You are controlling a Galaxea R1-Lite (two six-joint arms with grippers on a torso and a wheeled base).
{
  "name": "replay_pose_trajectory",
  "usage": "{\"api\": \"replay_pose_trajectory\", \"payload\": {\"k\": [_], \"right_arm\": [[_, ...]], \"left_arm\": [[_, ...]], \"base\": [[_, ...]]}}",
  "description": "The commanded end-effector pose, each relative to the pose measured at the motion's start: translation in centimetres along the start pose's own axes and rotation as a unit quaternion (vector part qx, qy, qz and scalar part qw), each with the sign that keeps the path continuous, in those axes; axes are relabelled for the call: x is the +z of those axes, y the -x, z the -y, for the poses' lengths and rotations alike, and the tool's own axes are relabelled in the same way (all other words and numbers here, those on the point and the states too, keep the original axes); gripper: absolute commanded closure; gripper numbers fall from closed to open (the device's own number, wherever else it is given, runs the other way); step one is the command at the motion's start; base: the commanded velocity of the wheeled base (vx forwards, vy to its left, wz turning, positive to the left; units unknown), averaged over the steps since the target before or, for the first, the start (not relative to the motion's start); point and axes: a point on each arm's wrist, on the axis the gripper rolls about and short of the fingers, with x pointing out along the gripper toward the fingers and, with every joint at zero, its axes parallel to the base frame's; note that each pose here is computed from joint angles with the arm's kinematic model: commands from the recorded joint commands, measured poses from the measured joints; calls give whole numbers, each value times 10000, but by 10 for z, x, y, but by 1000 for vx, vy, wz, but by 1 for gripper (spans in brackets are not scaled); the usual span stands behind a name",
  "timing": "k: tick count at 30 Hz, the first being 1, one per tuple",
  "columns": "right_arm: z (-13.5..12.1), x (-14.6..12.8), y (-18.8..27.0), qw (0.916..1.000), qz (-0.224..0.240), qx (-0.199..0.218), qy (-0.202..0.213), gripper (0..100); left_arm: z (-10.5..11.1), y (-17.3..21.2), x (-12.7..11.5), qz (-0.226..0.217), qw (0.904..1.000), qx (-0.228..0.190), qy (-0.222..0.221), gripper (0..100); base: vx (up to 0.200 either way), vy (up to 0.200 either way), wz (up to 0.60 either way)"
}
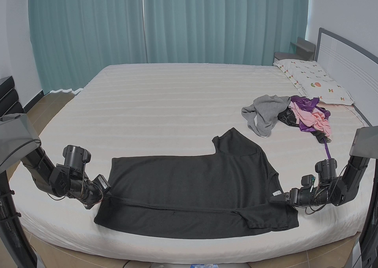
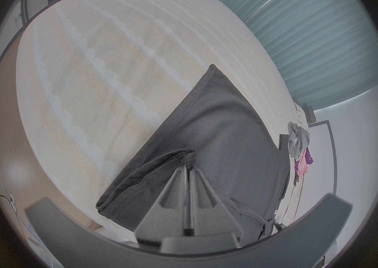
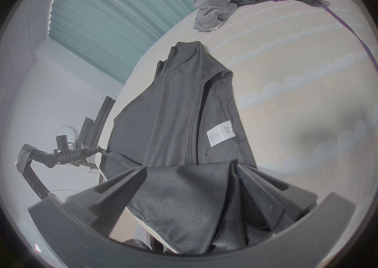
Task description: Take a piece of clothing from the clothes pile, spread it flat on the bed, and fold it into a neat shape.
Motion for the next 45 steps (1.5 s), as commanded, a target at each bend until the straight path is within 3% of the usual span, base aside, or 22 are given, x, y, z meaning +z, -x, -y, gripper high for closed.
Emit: {"api": "replay_pose_trajectory", "payload": {"k": [1, 24, 29, 45], "right_arm": [[1, -2, -1, 10000, -36, -17, -5, 100], [-8, -8, 46, 9994, 264, 134, -171, 100], [-21, -17, 70, 9982, 351, 471, -99, 100], [-41, -36, 114, 9957, 800, 459, 65, 100]], "left_arm": [[0, 0, 0, 2, 10000, -4, 2, 100], [-4, 31, -5, 164, 9998, -115, 49, 100], [-7, 46, -11, 225, 9996, -174, 48, 100], [-19, 84, -30, 79, 9999, -66, 60, 100]], "base": [[0, 0, 0], [0, 0, 0], [0, 0, 0], [0, 0, 0]]}}
